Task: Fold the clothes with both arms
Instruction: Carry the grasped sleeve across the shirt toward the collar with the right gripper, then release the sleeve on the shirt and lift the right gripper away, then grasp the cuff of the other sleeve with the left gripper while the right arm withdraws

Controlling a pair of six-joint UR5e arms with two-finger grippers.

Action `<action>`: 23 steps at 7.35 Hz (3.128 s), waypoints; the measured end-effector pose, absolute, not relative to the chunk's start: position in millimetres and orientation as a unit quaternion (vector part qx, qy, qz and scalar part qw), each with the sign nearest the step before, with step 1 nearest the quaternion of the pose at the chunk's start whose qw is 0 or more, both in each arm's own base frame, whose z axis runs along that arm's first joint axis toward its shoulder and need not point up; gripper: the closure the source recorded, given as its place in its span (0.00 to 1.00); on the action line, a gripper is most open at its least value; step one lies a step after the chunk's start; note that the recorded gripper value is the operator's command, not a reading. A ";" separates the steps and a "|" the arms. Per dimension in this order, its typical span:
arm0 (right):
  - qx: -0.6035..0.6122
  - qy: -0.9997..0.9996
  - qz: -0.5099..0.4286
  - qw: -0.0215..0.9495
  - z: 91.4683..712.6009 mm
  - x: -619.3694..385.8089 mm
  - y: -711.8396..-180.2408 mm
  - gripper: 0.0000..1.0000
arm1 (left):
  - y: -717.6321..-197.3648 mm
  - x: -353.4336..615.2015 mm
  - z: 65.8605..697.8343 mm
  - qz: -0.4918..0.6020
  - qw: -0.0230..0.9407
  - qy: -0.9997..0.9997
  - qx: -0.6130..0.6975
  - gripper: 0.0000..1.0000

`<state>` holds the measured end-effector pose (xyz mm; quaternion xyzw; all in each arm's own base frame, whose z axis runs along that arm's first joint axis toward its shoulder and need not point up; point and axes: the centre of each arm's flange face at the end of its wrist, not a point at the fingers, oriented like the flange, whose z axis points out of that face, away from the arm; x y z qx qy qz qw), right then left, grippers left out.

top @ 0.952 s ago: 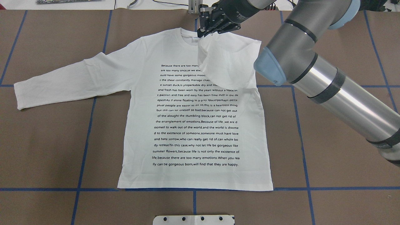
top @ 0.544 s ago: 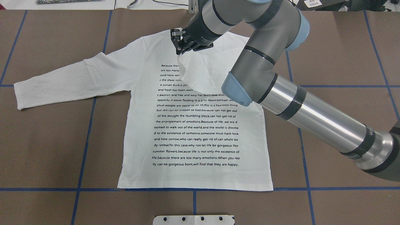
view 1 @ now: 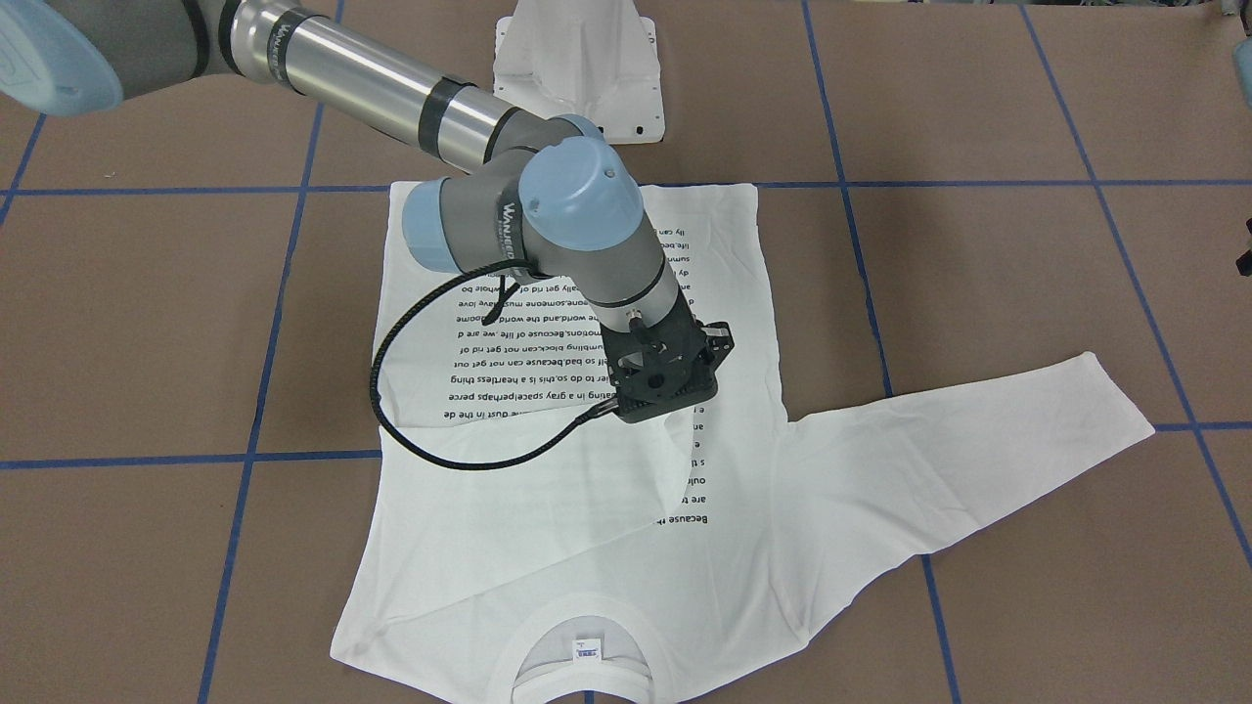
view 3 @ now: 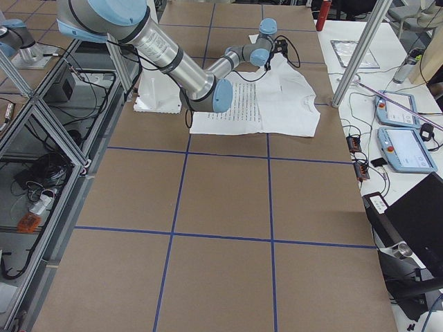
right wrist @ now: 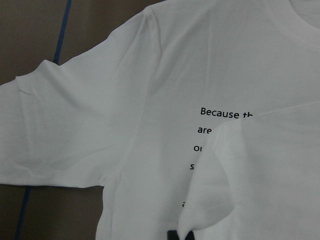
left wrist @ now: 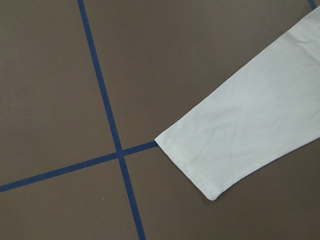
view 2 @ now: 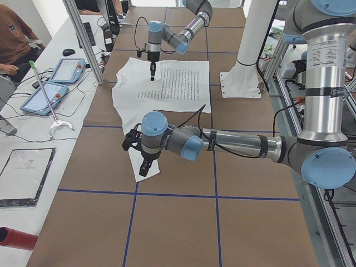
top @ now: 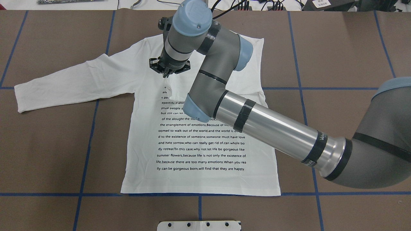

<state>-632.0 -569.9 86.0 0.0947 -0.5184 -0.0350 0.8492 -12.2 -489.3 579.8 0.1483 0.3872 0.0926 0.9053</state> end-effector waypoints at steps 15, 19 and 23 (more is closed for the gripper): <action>0.090 -0.344 -0.058 0.933 212.0 -352.8 -572.7 0.00 | -473.4 91.0 640.1 -0.137 0.887 0.416 0.145 0.01; 0.040 -0.340 -0.070 0.937 349.5 -209.5 -582.4 0.00 | -478.4 157.0 652.7 -0.195 0.888 0.393 0.139 0.01; 0.033 -0.338 -0.070 0.938 383.5 -171.8 -570.1 0.00 | -495.3 169.2 678.0 -0.181 0.903 0.362 0.146 0.05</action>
